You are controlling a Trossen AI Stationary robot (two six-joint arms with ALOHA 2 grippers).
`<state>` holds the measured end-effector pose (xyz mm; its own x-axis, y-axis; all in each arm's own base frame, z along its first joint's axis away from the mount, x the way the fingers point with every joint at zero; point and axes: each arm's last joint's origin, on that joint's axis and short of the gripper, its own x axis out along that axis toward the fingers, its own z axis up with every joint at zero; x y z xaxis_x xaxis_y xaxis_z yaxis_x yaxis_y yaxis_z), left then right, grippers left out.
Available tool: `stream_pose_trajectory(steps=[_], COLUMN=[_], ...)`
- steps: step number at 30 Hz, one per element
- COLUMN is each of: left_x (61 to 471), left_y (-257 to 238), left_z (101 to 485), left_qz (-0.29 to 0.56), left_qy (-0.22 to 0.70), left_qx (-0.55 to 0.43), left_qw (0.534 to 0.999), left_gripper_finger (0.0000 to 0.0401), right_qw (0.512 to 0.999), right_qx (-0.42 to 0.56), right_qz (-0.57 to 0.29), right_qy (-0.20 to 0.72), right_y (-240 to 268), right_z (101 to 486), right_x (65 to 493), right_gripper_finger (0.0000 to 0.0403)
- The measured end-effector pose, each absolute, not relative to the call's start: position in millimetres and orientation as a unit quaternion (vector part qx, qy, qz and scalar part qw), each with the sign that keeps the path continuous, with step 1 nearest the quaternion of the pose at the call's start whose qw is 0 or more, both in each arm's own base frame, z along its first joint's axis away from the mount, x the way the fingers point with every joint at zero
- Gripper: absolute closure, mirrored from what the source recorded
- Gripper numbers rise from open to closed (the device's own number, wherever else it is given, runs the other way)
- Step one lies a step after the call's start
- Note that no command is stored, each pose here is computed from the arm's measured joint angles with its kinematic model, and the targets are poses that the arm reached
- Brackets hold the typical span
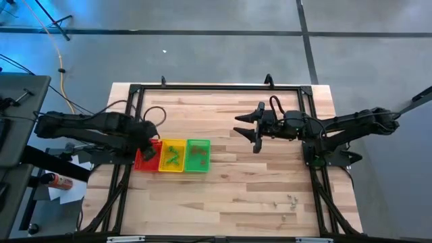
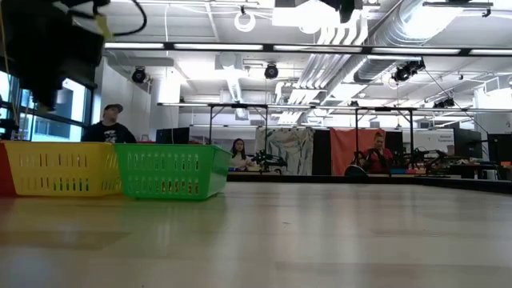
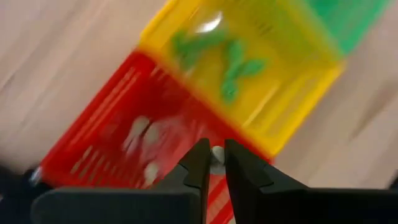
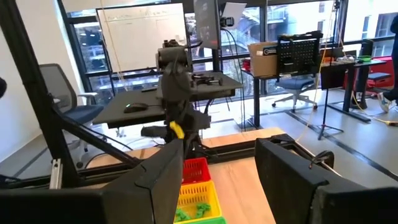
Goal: Sort Halloween decoration
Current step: Put the white skull toy into the red bin
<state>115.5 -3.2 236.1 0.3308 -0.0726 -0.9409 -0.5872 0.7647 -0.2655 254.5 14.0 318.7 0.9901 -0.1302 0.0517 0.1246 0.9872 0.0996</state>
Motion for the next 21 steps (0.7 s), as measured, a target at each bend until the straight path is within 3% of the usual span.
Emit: stream_pose_trajectory(steps=[7,21], left_x=[115.6,124.9], left_y=[-6.8,-8.6], left_z=[211.8,193.5], left_qz=[0.207,0.215], left_qy=[0.624,0.649], left_qx=[-0.286,-0.255], left_qw=[0.697,0.684], left_gripper_finger=[0.0369,0.0369], right_qw=[0.995,0.993], right_qx=[0.06,0.079], right_qz=[-0.079,-0.081], right_qy=[-0.031,-0.03], right_y=[13.1,12.9], right_z=[318.9,318.2], right_x=[254.3,254.3], right_gripper_finger=[0.0208,0.0208])
